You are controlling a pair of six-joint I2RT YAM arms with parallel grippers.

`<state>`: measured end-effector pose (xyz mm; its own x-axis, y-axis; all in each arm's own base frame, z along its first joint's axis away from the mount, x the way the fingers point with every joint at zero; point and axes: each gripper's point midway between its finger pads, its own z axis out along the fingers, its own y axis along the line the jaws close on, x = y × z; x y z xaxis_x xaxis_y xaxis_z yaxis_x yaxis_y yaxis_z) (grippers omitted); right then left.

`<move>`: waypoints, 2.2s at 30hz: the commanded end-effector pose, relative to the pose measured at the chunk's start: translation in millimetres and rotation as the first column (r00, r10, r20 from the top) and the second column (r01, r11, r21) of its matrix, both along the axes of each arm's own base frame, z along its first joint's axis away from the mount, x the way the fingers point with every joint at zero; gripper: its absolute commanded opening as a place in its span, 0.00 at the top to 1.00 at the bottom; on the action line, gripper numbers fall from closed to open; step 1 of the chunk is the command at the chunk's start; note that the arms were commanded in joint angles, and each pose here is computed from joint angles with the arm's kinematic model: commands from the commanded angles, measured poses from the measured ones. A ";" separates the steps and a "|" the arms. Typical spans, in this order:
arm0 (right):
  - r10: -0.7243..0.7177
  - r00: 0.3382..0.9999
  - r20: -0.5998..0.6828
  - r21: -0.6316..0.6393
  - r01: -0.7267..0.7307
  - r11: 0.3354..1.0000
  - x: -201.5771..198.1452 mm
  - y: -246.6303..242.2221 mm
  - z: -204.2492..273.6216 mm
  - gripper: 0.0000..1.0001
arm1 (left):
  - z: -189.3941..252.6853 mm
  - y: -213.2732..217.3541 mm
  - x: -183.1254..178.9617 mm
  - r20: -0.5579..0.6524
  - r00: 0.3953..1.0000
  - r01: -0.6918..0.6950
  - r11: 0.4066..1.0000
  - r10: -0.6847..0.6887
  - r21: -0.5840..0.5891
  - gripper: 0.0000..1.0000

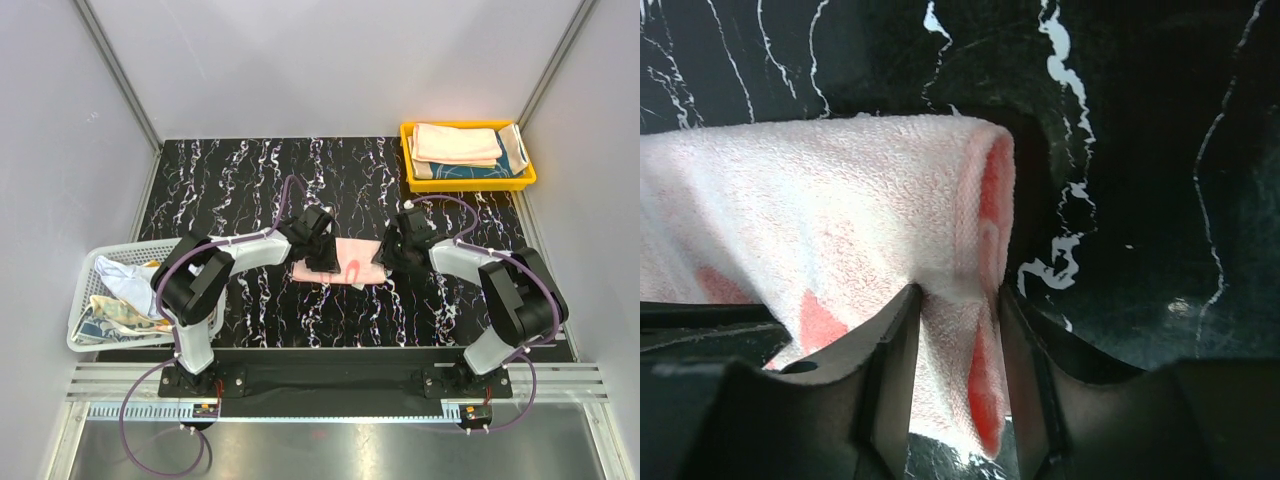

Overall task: Fold and stack the towels
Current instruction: Neatly place the folded towel into the bin

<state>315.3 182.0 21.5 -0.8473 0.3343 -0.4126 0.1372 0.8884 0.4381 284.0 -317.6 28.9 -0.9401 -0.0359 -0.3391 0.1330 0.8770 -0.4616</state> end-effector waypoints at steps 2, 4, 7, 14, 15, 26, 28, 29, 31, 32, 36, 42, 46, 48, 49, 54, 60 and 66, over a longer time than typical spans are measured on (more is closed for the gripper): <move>-0.031 0.999 -0.015 -0.043 0.031 0.999 1.5 -1.5 -15.0 0.58 | 1.3 0.8 4.5 0.022 1.000 -0.020 1.000 0.020 0.003 0.76; -0.037 0.999 -0.016 -0.054 0.036 0.998 2.0 -3.4 -15.5 0.66 | 1.8 1.2 3.0 0.021 1.000 -0.018 1.000 0.018 0.004 0.76; -0.027 0.999 -0.020 -0.070 0.025 0.997 3.8 -4.0 -13.7 0.80 | 7.2 0.1 3.6 0.028 0.999 -0.016 1.000 0.016 -0.009 0.76; 0.019 1.000 -0.003 -0.218 -0.020 0.976 15.2 -14.2 4.8 1.00 | 82.7 -1.5 16.0 0.131 0.991 -0.013 0.999 0.020 -0.052 0.72; 0.023 1.000 0.014 -0.227 -0.019 0.974 22.4 -12.8 13.0 1.00 | 94.1 2.1 19.0 0.152 0.988 -0.023 0.999 0.030 -0.047 0.72; 0.130 0.991 0.032 -0.601 -0.085 0.795 85.5 -43.3 37.7 1.00 | 197.4 79.5 17.5 0.321 0.940 -0.098 0.993 0.116 -0.072 0.68; 0.116 0.992 0.045 -0.680 -0.055 0.731 107.4 -51.8 40.9 1.00 | 207.0 92.6 12.9 0.354 0.927 -0.104 0.992 0.121 -0.068 0.68; 0.134 0.990 0.040 -0.710 -0.066 0.701 114.8 -53.9 42.0 1.00 | 207.3 99.7 11.8 0.359 0.925 -0.113 0.992 0.127 -0.060 0.68; 0.152 0.986 0.068 -0.761 -0.048 0.647 141.8 -54.5 51.9 1.00 | 206.9 108.8 9.2 0.375 0.919 -0.113 0.993 0.122 -0.046 0.67; 0.156 0.985 0.071 -0.775 -0.044 0.631 150.4 -54.5 54.4 1.00 | 209.4 115.6 7.4 0.381 0.916 -0.121 0.992 0.128 -0.042 0.68; 0.174 0.974 0.146 -0.817 0.020 0.576 207.3 -50.5 88.4 1.00 | 211.7 130.9 1.7 0.409 0.904 -0.125 0.992 0.123 -0.022 0.68; 0.169 0.969 0.181 -0.860 0.073 0.505 270.7 -78.3 98.6 1.00 | 207.4 153.5 -4.7 0.444 0.890 -0.128 0.991 0.099 0.036 0.68; 0.172 0.960 0.221 -0.884 0.123 0.451 300.4 -101.9 111.6 1.00 | 203.5 159.0 -3.3 0.463 0.884 -0.116 0.991 0.070 0.070 0.68; 0.154 0.949 0.275 -0.885 0.187 0.427 315.4 -115.7 125.5 1.00 | 200.5 163.8 0.8 0.469 0.880 -0.135 0.987 0.078 0.090 0.67; 0.161 0.946 0.281 -0.892 0.196 0.408 319.6 -121.5 131.4 1.00 | 198.8 164.4 1.6 0.468 0.881 -0.133 0.987 0.074 0.095 0.68; 0.151 0.904 0.401 -0.868 0.322 0.377 342.7 -149.5 165.6 1.00 | 186.8 169.7 3.2 0.458 0.886 -0.135 0.984 0.066 0.120 0.68; 0.177 0.868 0.463 -0.855 0.385 0.349 360.6 -175.1 186.9 1.00 | 176.0 171.4 2.3 0.437 0.897 -0.136 0.984 0.071 0.119 0.68; 0.193 0.851 0.489 -0.851 0.417 0.318 364.0 -195.1 208.6 1.00 | 171.9 174.9 4.0 0.429 0.900 -0.146 0.981 0.080 0.125 0.68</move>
<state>672.4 -1.4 179.2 -0.5419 -0.4252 -0.7249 0.2650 0.7321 -0.6275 277.9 -143.3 195.1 -0.7339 -0.0491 -0.6775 0.1699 0.9524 -0.2530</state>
